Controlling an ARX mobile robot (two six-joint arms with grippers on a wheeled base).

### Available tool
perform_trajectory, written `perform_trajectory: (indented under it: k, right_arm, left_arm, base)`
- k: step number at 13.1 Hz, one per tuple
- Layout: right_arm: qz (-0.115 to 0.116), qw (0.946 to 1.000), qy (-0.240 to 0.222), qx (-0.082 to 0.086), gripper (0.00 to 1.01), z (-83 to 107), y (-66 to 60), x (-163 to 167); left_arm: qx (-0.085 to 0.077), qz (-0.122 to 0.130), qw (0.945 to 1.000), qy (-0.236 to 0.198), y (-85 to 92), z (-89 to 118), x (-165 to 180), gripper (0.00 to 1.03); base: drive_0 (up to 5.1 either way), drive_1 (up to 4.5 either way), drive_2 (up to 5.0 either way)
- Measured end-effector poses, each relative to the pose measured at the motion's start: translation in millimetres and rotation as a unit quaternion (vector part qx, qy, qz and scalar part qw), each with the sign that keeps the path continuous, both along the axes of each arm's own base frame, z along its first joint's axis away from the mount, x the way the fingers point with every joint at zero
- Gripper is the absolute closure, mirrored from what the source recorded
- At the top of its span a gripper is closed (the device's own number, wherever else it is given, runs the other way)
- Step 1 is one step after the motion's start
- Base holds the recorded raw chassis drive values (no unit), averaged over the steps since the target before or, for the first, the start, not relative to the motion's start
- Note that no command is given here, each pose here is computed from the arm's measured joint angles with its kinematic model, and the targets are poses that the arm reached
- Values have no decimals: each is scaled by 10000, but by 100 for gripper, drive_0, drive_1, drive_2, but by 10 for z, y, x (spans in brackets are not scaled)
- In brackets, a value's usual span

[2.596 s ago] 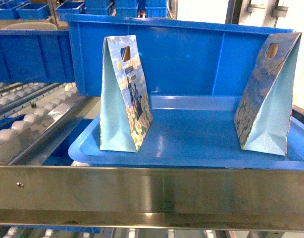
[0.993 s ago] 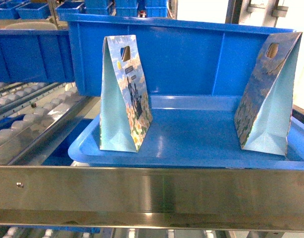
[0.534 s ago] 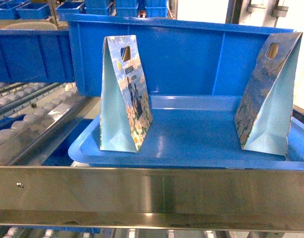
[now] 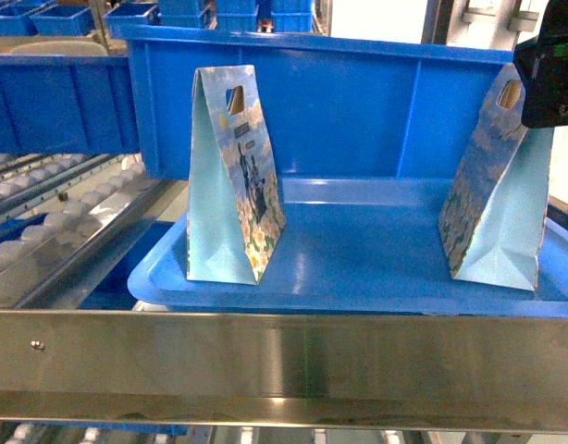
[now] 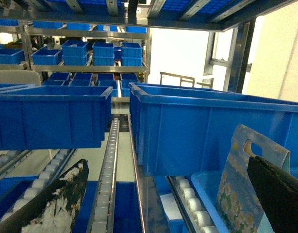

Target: Move flower gift bag to table near conveyor

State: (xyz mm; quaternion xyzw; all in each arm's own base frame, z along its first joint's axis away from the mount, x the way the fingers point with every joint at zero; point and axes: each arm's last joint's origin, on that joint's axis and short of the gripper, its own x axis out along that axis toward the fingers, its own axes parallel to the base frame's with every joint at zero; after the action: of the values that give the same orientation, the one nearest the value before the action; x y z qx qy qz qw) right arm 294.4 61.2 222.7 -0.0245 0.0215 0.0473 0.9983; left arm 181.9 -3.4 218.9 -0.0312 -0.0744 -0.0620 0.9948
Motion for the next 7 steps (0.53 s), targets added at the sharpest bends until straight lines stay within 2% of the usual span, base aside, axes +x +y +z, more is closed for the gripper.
perform_trajectory:
  k: [1,2,5,7]
  right_arm:
    - [-60,9999,117,-14,3,1,-22,113]
    - [-67,9996,277,52,3,-24,-32,205]
    - [-84,9959,886,141,3,-202,-80,363]
    - [-120,9951,952,227,3,-236,-91,384]
  left_arm:
    - [0,-2,10000,0,0,0,0,5]
    - [0,0,10000,0,0,0,0,5]
    - [0,-2,10000,0,0,0,0,5]
    - [0,-2,10000,4,0,-1,0,5]
  base:
    - [0,0,0]
    - [0,0,0]
    - [0,0,0]
    - [0,0,0]
